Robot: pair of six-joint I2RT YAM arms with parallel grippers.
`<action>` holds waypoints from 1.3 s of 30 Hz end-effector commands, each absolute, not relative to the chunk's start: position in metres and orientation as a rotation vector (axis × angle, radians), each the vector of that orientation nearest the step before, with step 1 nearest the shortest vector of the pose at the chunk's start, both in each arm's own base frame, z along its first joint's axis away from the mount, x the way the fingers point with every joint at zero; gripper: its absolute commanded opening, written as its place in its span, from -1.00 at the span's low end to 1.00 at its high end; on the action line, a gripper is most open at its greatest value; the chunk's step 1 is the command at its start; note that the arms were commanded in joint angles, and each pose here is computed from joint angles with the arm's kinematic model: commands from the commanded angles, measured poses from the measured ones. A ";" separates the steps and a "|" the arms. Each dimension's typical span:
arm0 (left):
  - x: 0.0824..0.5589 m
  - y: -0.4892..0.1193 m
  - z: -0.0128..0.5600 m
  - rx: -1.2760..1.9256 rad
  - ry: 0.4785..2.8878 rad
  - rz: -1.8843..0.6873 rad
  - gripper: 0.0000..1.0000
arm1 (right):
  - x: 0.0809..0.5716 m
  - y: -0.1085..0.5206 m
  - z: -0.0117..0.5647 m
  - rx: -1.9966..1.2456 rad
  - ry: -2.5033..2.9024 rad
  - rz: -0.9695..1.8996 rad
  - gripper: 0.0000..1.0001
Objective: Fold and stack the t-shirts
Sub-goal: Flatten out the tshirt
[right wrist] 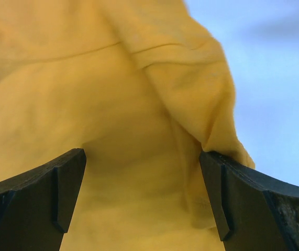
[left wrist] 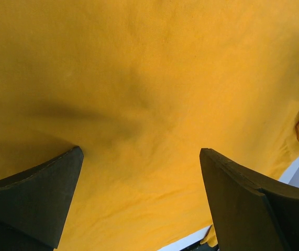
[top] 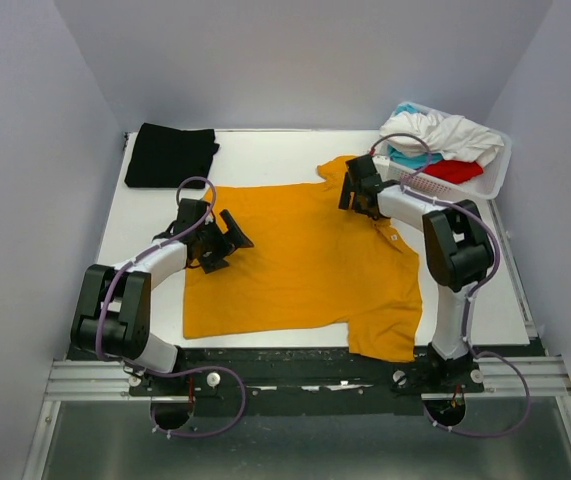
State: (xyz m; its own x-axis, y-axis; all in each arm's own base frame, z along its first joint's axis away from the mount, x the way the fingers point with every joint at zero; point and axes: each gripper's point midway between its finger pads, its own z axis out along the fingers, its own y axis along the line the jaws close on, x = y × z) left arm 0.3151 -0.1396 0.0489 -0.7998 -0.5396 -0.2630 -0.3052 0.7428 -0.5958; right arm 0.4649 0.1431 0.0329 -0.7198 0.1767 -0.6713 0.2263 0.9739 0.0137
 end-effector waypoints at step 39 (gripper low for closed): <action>0.338 -0.128 0.056 -0.562 2.604 -0.640 0.97 | 0.426 0.055 0.023 0.420 2.467 -0.008 1.00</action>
State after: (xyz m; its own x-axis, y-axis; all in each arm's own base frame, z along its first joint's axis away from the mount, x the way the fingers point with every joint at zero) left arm 0.3331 -0.1324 0.0542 -0.8408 -0.4680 -0.2722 -0.2855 0.8105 -0.5114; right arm 0.4270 0.0406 0.0258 -0.7114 0.3058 -0.6327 0.3694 0.9287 0.0336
